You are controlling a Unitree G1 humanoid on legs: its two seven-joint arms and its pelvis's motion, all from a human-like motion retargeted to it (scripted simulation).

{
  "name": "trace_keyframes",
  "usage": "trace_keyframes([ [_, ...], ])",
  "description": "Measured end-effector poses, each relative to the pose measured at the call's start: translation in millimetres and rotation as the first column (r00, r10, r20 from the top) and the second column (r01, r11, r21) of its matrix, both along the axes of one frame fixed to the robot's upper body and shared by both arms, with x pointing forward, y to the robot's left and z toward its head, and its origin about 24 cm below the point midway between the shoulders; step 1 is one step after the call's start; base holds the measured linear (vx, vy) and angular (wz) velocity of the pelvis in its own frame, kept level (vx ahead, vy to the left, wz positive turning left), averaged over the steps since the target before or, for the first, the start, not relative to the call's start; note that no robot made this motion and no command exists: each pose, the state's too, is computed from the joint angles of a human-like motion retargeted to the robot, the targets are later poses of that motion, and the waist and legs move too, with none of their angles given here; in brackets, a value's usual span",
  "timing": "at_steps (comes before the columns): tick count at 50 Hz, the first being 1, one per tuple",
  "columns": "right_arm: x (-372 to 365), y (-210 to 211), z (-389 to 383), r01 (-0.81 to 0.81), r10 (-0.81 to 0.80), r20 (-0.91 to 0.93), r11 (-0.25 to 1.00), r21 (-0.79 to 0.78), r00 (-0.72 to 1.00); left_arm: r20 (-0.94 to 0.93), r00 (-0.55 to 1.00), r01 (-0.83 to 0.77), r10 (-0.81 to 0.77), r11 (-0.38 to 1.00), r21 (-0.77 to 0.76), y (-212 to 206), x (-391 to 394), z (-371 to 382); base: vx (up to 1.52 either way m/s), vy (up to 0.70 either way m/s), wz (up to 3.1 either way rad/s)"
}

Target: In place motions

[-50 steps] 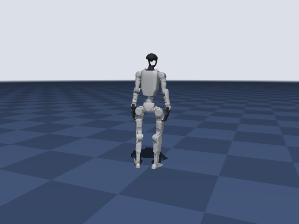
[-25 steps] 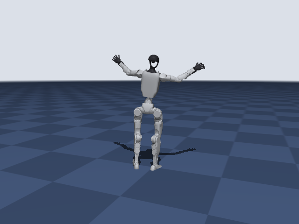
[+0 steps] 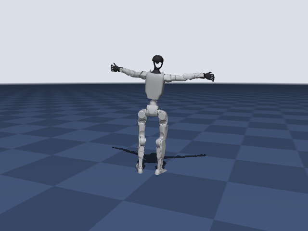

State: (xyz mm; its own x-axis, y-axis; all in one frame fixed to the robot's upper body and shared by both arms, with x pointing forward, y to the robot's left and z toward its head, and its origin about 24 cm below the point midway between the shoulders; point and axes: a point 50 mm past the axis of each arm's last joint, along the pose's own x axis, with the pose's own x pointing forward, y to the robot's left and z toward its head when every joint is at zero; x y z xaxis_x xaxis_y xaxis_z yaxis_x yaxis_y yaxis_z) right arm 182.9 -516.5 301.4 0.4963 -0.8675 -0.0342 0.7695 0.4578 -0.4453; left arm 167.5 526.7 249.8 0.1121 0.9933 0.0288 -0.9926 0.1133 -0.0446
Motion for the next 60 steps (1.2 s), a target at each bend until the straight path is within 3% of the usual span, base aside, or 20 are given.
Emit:
trace_keyframes([
  [3, -23, -9, -61, -0.158, 0.033, 0.309, 0.907, 0.390, 0.950, 0.184, 0.982, 0.041, 0.038, 0.912, -0.407, 8, -47, -93, -0.07, 0.03, -0.16],
  [8, -26, -15, -93, -0.027, -0.227, 0.580, 0.918, 0.395, 0.782, 0.098, 0.984, -0.068, 0.151, 0.818, -0.570, -4, -77, -156, -0.02, 0.05, 0.03],
  [12, 20, 4, -56, -0.110, -0.061, 0.643, 0.968, 0.224, 0.764, 0.027, 0.996, -0.068, 0.083, 0.937, -0.344, 4, -40, -99, 0.01, 0.01, 0.10],
  [16, 62, 59, 45, -0.147, 0.282, 0.497, 0.945, -0.293, 0.821, -0.170, 0.985, 0.010, 0.032, 0.970, 0.243, -16, 22, 18, 0.04, 0.01, 0.02],
  [20, 66, 140, 135, -0.020, 0.336, 0.245, 0.623, -0.782, 0.909, -0.352, 0.935, 0.269, 0.037, 0.572, 0.775, -107, 90, 128, 0.08, -0.02, 0.05],
  [23, 46, 220, 182, 0.203, 0.327, 0.264, 0.211, -0.956, 0.907, -0.422, 0.882, 0.407, 0.210, 0.110, 0.907, -195, 105, 182, 0.02, -0.01, 0.02],
  [26, 12, 309, 198, 0.428, 0.488, 0.303, -0.164, -0.889, 0.818, -0.279, 0.897, 0.389, 0.343, -0.309, 0.868, -278, 102, 200, 0.02, -0.02, 0.04],
  [28, -5, 353, 191, 0.532, 0.643, 0.255, -0.281, -0.799, 0.723, -0.213, 0.926, 0.350, 0.312, -0.496, 0.795, -313, 100, 196, 0.04, -0.06, 0.11],
  [30, -11, 369, 186, 0.578, 0.727, 0.194, -0.324, -0.748, 0.659, -0.172, 0.944, 0.306, 0.281, -0.553, 0.775, -320, 99, 194, -0.03, 0.00, 0.01],
  [34, 14, 289, 206, 0.433, 0.425, 0.302, -0.255, -0.864, 0.853, -0.183, 0.900, 0.303, 0.395, -0.266, 0.915, -244, 98, 203, -0.11, 0.06, -0.04],
  [37, 20, 193, 205, 0.285, 0.056, 0.285, 0.003, -0.958, 0.957, -0.329, 0.846, 0.253, 0.420, 0.229, 0.940, -144, 81, 175, -0.04, 0.01, -0.01],
  [40, 18, 107, 168, 0.211, -0.172, 0.157, 0.368, -0.906, 0.973, -0.442, 0.862, 0.099, 0.248, 0.772, 0.627, -46, 34, 96, -0.06, 0.01, 0.00],
  [42, 14, 54, 116, 0.192, -0.216, 0.059, 0.668, -0.719, 0.975, -0.323, 0.939, -0.014, 0.116, 0.953, 0.302, -10, 4, 31, -0.08, 0.05, -0.09],
  [44, 3, 15, 53, 0.158, -0.187, -0.034, 0.902, -0.402, 0.982, -0.160, 0.982, -0.107, 0.102, 0.994, -0.026, 6, -23, -34, -0.06, 0.03, -0.14],
  [46, -11, -6, -13, 0.093, -0.094, -0.072, 0.996, -0.012, 0.993, -0.095, 0.985, -0.166, 0.144, 0.940, -0.298, 10, -58, -94, 0.00, 0.00, 0.00],
  [48, -24, -10, -70, 0.016, -0.017, -0.001, 0.942, 0.334, 1.000, -0.125, 0.976, -0.215, 0.177, 0.859, -0.465, 4, -94, -143, 0.00, 0.00, 0.00],
  [50, -25, -6, -112, -0.078, -0.012, 0.166, 0.847, 0.526, 0.986, -0.153, 0.972, -0.232, 0.177, 0.801, -0.552, -6, -114, -176, -0.03, -0.02, 0.09],
  [52, -24, -6, -129, -0.087, -0.112, 0.335, 0.847, 0.524, 0.935, -0.138, 0.980, -0.200, 0.147, 0.776, -0.599, -12, -115, -191, -0.07, -0.05, 0.22],
  [55, -31, -14, -118, 0.080, -0.266, 0.472, 0.923, 0.377, 0.840, -0.175, 0.978, -0.196, 0.115, 0.796, -0.573, -9, -111, -182, -0.02, 0.00, 0.07],
  [60, 19, 11, -31, 0.006, -0.015, 0.512, 1.000, 0.018, 0.859, -0.235, 0.969, -0.128, 0.079, 0.971, -0.202, 12, -60, -83, 0.03, 0.01, -0.05],
])
